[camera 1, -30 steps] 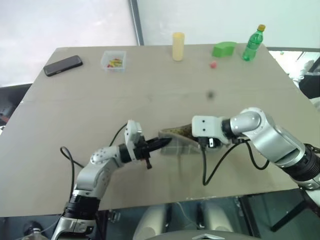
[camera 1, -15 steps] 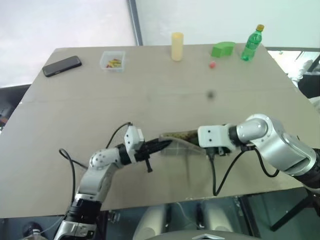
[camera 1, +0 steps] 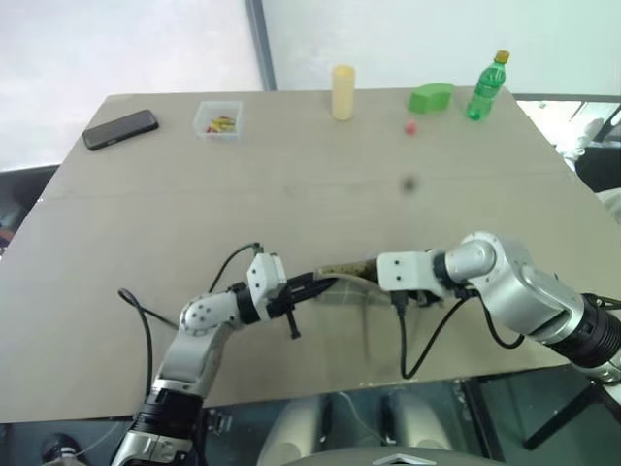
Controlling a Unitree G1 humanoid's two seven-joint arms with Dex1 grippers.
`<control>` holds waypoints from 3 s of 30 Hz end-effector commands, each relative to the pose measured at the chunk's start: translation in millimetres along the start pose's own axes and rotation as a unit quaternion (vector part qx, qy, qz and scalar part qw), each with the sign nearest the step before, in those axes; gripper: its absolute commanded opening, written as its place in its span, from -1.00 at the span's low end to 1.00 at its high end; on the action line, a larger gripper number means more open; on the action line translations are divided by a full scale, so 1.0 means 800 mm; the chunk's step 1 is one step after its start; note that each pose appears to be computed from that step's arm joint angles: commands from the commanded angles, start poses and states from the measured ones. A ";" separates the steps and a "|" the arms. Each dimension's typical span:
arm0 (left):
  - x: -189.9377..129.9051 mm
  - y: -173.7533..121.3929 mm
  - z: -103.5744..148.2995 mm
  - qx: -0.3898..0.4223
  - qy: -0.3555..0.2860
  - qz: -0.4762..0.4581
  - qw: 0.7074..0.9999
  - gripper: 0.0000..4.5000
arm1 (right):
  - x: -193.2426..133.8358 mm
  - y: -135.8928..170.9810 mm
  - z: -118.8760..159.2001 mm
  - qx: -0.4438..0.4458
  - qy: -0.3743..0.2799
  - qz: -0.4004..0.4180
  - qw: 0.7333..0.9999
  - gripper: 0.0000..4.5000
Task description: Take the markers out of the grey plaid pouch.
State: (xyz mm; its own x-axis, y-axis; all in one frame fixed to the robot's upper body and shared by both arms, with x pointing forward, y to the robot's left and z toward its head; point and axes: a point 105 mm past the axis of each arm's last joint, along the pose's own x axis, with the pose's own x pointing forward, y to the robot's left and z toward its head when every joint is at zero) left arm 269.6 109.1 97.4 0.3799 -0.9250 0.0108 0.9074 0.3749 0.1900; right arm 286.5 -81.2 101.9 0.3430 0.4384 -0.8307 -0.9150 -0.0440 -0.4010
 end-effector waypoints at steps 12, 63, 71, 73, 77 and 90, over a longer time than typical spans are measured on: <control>0.012 0.001 0.015 0.023 0.008 0.008 1.000 -1.00 | 0.009 -0.002 -0.023 0.044 0.010 -0.030 0.999 -0.87; -0.005 0.048 -0.007 0.056 0.018 0.076 0.995 -1.00 | -0.089 -0.086 -0.239 0.396 0.049 -0.282 0.872 -0.88; -0.012 0.043 -0.009 0.053 0.017 0.081 0.995 -1.00 | -0.076 -0.081 -0.239 0.382 0.046 -0.271 0.882 0.29; -0.008 0.039 -0.003 0.039 0.009 0.068 0.997 -1.00 | -0.080 -0.080 -0.233 0.381 0.026 -0.276 0.882 0.65; 0.000 0.026 0.025 -0.034 -0.043 0.015 0.998 -1.00 | -0.111 -0.080 -0.195 0.346 -0.051 -0.293 0.890 0.65; -0.001 0.001 0.054 -0.134 -0.050 -0.098 0.985 -1.00 | -0.223 -0.032 -0.018 0.251 -0.291 -0.236 0.892 0.65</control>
State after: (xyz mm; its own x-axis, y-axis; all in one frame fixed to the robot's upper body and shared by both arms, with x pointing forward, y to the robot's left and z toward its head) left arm 267.2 108.8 144.3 0.2195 -0.9669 0.1303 0.9713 0.2041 -0.1221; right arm 261.1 -174.7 241.5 0.6851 0.6883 -0.2383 -0.7266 0.6231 -0.2893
